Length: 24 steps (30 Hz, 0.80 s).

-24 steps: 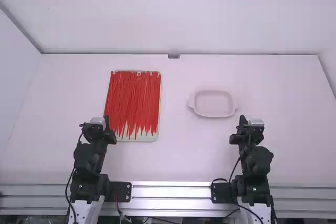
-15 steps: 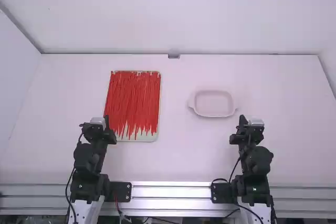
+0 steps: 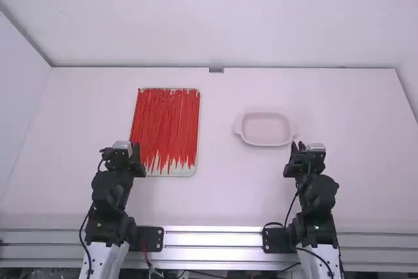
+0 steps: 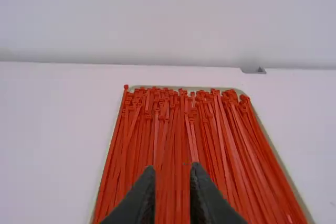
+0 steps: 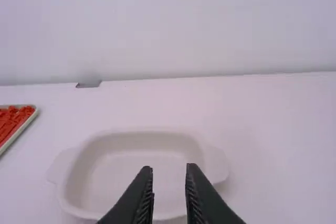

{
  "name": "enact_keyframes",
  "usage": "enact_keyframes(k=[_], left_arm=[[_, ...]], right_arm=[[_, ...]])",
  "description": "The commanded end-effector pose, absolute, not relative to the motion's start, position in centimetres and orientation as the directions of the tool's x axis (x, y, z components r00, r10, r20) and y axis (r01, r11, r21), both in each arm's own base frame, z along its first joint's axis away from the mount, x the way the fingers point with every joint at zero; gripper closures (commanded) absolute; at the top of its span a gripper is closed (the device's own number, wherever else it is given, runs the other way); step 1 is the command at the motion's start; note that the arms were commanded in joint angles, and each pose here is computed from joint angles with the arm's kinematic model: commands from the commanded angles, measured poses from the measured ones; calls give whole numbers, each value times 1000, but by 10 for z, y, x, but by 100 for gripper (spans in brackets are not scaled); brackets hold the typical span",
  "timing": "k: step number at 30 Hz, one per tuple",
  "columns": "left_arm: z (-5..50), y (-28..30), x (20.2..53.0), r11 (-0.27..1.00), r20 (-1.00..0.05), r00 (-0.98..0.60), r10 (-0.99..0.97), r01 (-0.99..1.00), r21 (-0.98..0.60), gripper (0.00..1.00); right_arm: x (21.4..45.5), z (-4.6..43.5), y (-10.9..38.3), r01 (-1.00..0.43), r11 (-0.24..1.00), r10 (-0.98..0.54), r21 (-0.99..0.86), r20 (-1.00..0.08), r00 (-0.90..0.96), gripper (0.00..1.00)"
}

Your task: Fasten the cable tie

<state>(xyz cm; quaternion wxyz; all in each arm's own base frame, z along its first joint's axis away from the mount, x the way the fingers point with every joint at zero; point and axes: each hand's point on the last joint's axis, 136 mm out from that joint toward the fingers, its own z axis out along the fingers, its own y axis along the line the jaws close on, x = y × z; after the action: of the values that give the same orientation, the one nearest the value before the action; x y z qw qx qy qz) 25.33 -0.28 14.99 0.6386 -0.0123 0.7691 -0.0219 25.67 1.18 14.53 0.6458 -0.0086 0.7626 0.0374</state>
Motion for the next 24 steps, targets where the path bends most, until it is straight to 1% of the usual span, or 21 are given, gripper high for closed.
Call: enact_keyframes(k=[1,8,12,13,16,17,20,21,24], left_arm=[[162,-4,257,997,-980,-186,-73,16,-78,77],[159,-11,270,989,-955,-269,-127,38,-142,64],[159,-16,279,987,-945,-305,-121,64,-147,56],[159,-16,280,987,-944,-307,-121,63,-147,55],[159,-12,288,986,-923,-358,-144,28,-164,47],[160,-12,289,986,-921,-363,-144,27,-164,47],[164,-14,295,987,-891,-435,-127,32,-157,40],[164,-14,296,987,-887,-444,-124,33,-154,40],[174,-16,302,990,-852,-517,-84,53,-130,33]], right_arm=[[261,162,16,-77,995,57,69,-987,-153,77],[273,153,20,-79,991,85,109,-964,-253,64],[281,150,24,-80,986,113,147,-939,-324,56],[282,151,24,-80,986,114,148,-938,-328,55],[292,154,28,-84,981,133,176,-919,-372,48],[293,154,29,-84,980,135,178,-918,-373,47],[305,159,32,-87,976,152,201,-909,-388,40],[306,159,32,-87,975,155,203,-909,-388,40],[316,157,37,-91,962,197,258,-884,-424,33]])
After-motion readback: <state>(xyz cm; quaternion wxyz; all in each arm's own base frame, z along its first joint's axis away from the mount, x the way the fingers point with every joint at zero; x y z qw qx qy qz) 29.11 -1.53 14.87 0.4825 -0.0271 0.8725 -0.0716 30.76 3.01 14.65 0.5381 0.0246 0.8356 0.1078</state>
